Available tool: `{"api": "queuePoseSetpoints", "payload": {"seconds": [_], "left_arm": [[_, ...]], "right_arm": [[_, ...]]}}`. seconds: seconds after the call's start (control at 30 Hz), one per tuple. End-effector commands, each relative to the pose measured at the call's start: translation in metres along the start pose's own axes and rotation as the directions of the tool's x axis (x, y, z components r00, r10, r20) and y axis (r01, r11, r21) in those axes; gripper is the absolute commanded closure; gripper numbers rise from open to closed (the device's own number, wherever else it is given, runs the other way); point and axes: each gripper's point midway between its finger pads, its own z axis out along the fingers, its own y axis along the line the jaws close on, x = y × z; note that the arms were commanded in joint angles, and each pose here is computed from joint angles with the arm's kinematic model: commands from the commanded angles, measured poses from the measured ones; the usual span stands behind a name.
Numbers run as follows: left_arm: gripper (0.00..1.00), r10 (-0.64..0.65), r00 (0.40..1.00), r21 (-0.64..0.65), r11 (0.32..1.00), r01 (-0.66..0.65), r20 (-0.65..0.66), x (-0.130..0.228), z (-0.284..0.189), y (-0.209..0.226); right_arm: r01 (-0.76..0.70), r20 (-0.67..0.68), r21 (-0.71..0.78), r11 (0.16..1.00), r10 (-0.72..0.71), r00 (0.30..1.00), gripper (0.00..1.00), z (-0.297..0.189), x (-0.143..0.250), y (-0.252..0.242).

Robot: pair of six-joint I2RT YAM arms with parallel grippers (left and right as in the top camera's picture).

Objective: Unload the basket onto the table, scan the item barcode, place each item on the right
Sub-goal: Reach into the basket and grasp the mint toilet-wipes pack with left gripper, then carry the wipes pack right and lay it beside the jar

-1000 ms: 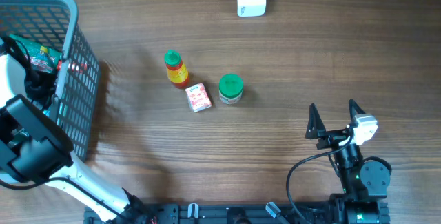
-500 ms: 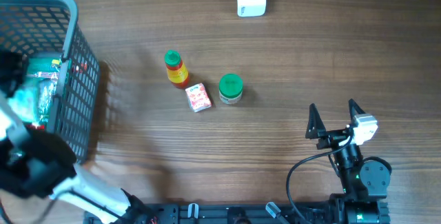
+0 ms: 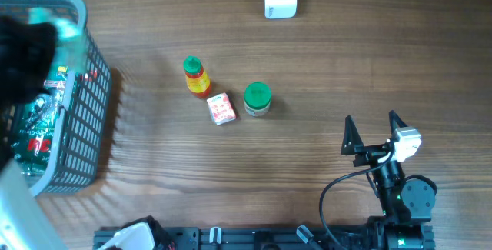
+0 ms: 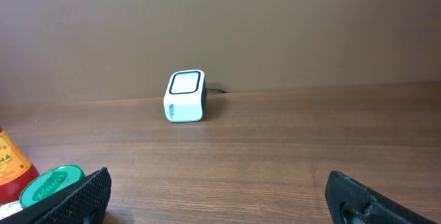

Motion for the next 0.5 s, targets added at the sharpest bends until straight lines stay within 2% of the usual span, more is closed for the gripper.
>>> {"api": "queuePoseSetpoints", "payload": {"seconds": [0.0,0.17,0.23,0.4,0.47], "left_arm": [[0.96,0.179,0.977,0.101,0.981,-0.168,-0.114,0.064,0.001,-0.05],[0.96,0.251,0.95,0.04,0.968,-0.248,-0.183,0.132,0.04,-0.082],[0.96,0.29,0.931,0.054,0.957,-0.285,-0.222,0.162,0.058,-0.098],[0.96,0.429,0.826,0.134,0.903,-0.409,-0.367,0.276,0.122,-0.136],[0.96,0.407,0.814,0.114,0.911,-0.397,-0.414,0.319,0.152,-0.139]], "right_arm": [[0.021,0.006,0.013,1.0,-0.021,1.0,0.0,0.0,-0.001,-0.002],[0.02,0.006,0.013,1.0,-0.02,1.0,0.0,0.0,-0.001,-0.002],[0.02,0.006,0.013,1.0,-0.02,1.0,0.0,0.0,-0.001,-0.002],[0.021,0.006,0.013,1.0,-0.021,1.0,0.0,0.0,-0.001,-0.002],[0.021,0.006,0.013,1.0,-0.021,1.0,0.0,0.0,-0.001,-0.002]]}}
